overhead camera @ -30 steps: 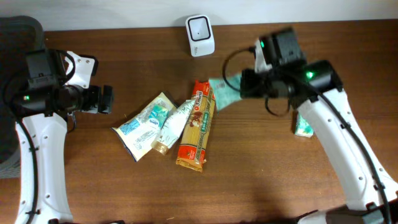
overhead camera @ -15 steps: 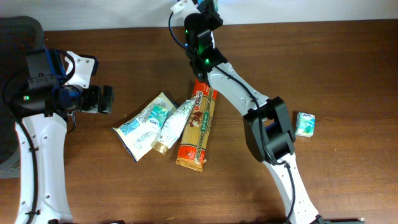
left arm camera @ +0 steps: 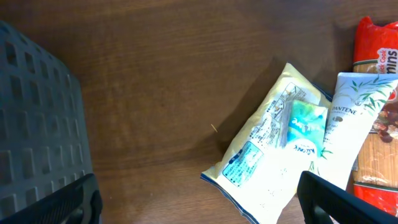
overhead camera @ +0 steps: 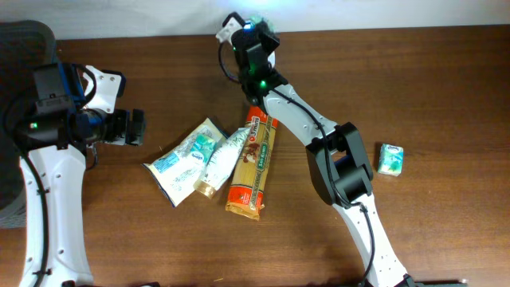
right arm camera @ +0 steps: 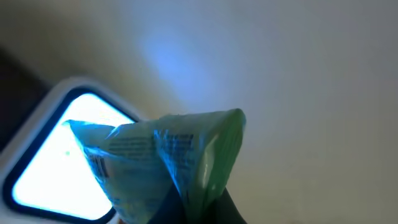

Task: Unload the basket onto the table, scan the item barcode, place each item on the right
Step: 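Lift the green tissue pack and hold it under the scanner, then place the tissue pack on the right side beside the small box, then reach the right gripper to the pile and grasp the orange spaghetti packet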

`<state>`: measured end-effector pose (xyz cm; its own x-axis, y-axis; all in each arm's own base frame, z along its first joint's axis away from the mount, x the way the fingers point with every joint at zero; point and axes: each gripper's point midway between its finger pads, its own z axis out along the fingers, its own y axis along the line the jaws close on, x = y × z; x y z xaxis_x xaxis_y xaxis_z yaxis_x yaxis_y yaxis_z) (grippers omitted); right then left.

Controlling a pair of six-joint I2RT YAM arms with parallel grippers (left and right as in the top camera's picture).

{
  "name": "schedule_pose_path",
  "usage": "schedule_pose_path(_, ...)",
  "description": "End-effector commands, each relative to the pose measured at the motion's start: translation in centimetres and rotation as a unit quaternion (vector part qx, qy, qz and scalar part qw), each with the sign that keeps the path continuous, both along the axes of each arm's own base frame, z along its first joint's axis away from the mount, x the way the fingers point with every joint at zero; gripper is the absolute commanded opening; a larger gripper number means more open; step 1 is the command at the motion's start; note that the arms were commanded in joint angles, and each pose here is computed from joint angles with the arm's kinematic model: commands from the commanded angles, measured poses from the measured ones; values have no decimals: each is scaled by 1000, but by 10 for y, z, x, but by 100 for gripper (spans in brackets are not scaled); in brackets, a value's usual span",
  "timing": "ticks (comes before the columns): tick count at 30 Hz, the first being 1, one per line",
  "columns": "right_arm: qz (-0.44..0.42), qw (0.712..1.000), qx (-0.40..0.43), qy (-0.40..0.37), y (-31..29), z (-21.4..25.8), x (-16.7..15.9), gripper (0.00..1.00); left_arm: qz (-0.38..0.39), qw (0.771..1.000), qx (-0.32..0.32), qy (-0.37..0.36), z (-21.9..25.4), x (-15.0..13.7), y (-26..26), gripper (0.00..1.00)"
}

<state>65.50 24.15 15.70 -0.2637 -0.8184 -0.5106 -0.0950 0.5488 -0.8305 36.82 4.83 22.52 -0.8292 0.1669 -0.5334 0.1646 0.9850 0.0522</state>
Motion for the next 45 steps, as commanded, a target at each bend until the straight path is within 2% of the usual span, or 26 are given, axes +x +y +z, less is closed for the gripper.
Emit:
schedule_pose_path(1,10,1000,12,-12,0,14,4,4,-7,1000,1,-9,6,1,0,99)
schedule_pose_path(8,22,994,-46,96,8,-35,-20,4,-7,1000,1,-9,6,1,0,99)
schedule_pose_path(12,34,990,-60,123,21,-42,-33,4,-7,1000,1,-9,6,1,0,99)
schedule_pose_path(14,35,993,-46,99,21,-9,-33,4,-7,1000,1,-9,6,1,0,99)
schedule_pose_path(17,18,998,56,36,10,95,-51,4,-7,1000,1,-9,6,1,0,99)
schedule_pose_path(19,49,985,145,75,3,154,-99,4,-7,1000,1,-9,6,1,0,99)
schedule_pose_path(20,46,958,251,131,-9,181,-149,4,-7,1000,1,-9,6,1,0,99)
schedule_pose_path(22,-39,914,353,197,-63,197,-216,4,-7,1000,1,-9,6,1,0,99)
schedule_pose_path(24,-105,881,376,268,-110,181,-254,4,-7,1000,1,-9,6,1,0,99)
schedule_pose_path(25,-172,843,392,327,-144,152,-268,4,-7,1000,1,-9,6,1,0,99)
schedule_pose_path(30,-337,742,395,423,-227,35,-288,4,-7,1000,1,-9,6,1,0,99)
schedule_pose_path(32,-387,711,407,424,-257,-4,-295,4,-7,1000,1,-9,6,1,0,99)
schedule_pose_path(35,-412,700,437,387,-293,-49,-286,4,-7,1000,1,-9,6,1,0,99)
schedule_pose_path(37,-433,685,448,378,-306,-66,-292,15,-7,1000,1,-9,6,1,0,99)
schedule_pose_path(38,-437,682,447,379,-308,-67,-294,24,-7,1000,1,-9,6,1,0,99)
schedule_pose_path(39,-438,681,446,382,-308,-67,-296,37,-7,1000,1,-9,6,1,0,99)
schedule_pose_path(43,-420,668,466,401,-295,-59,-296,55,-7,1000,1,-9,6,1,0,99)
schedule_pose_path(45,-397,668,478,409,-281,-30,-291,57,-7,1000,1,-9,6,1,0,99)
